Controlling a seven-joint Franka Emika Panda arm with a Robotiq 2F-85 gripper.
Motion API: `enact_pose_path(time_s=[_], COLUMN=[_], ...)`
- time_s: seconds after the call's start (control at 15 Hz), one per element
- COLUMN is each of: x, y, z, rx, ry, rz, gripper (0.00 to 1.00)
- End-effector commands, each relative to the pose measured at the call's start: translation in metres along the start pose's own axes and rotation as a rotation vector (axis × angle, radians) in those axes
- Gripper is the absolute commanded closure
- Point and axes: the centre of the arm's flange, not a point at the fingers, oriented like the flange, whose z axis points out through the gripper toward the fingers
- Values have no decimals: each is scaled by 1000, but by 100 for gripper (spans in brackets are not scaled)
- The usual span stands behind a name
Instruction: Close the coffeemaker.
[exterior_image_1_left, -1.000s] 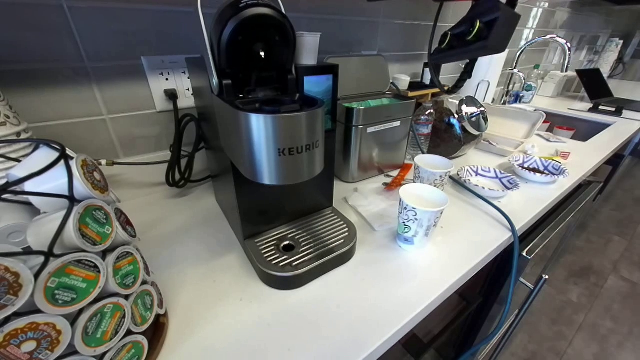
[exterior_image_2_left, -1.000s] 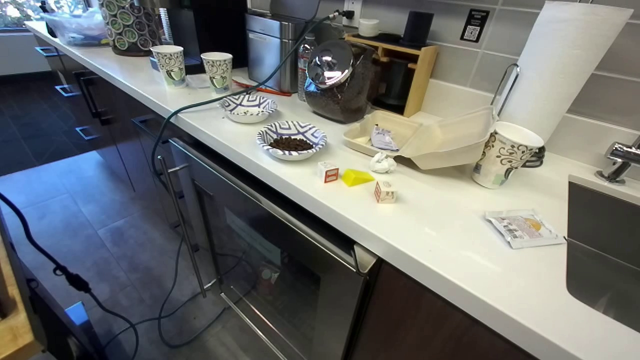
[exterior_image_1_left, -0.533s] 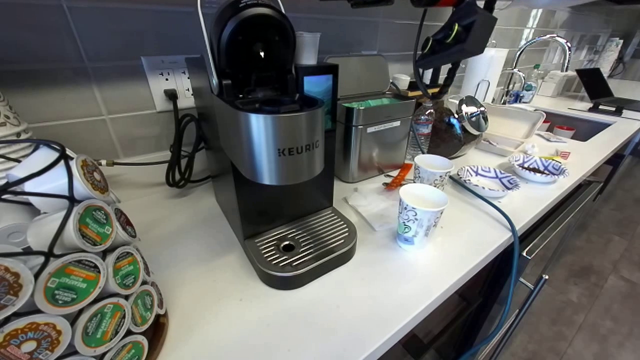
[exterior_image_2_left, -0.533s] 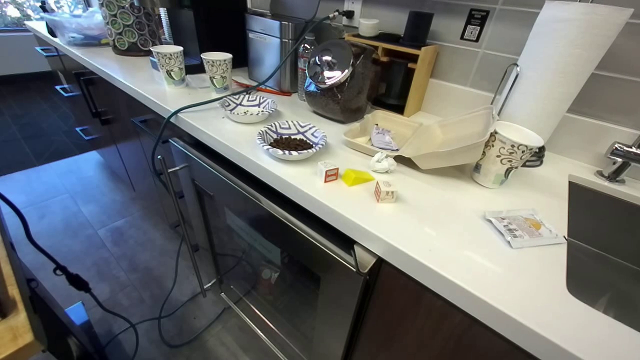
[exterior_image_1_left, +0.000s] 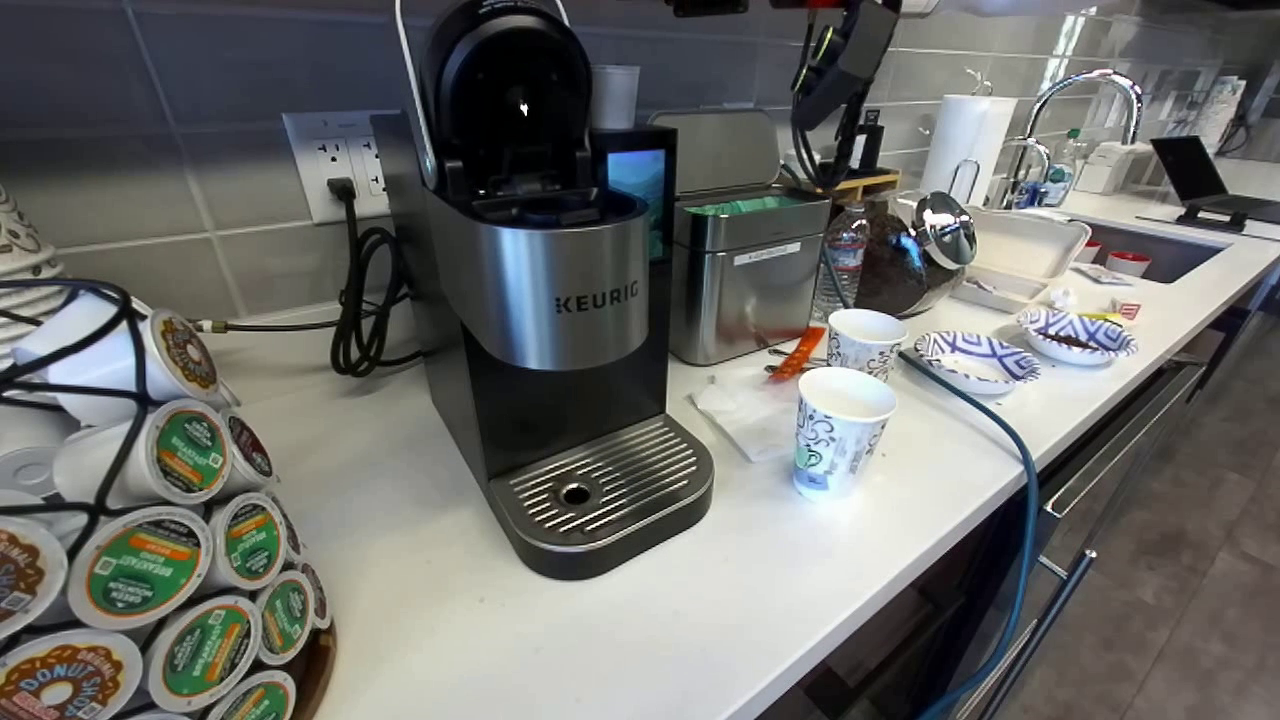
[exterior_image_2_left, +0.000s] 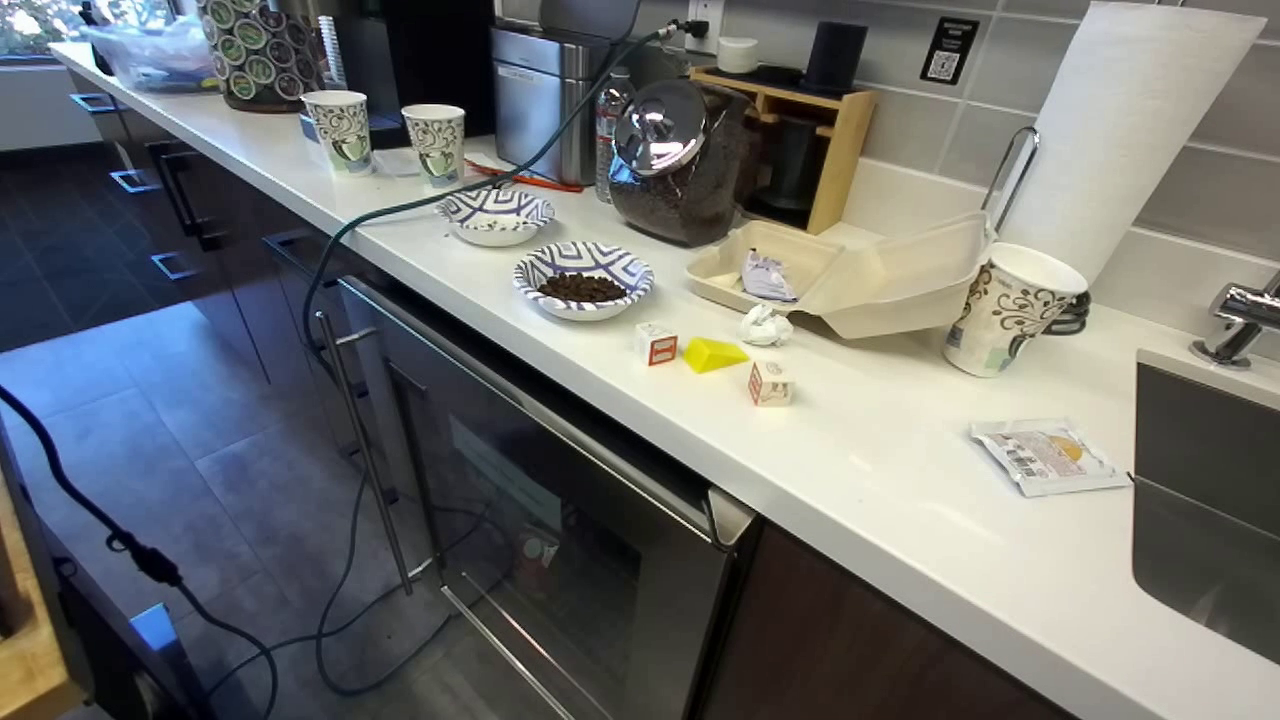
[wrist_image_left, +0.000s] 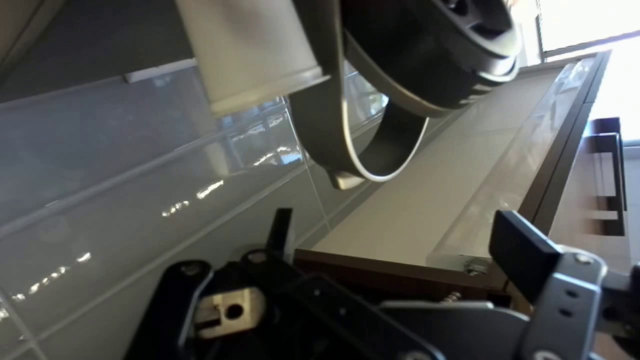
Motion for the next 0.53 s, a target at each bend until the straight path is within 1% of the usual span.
enact_pose_path(time_s=[0.0,0.2,0.47], x=[3,5,0], y=[13,13,11], z=[25,37,50], rx=[-29,-27,-21], ry=[5,-8,-79], rz=[20,28,32], gripper=[0,0,0])
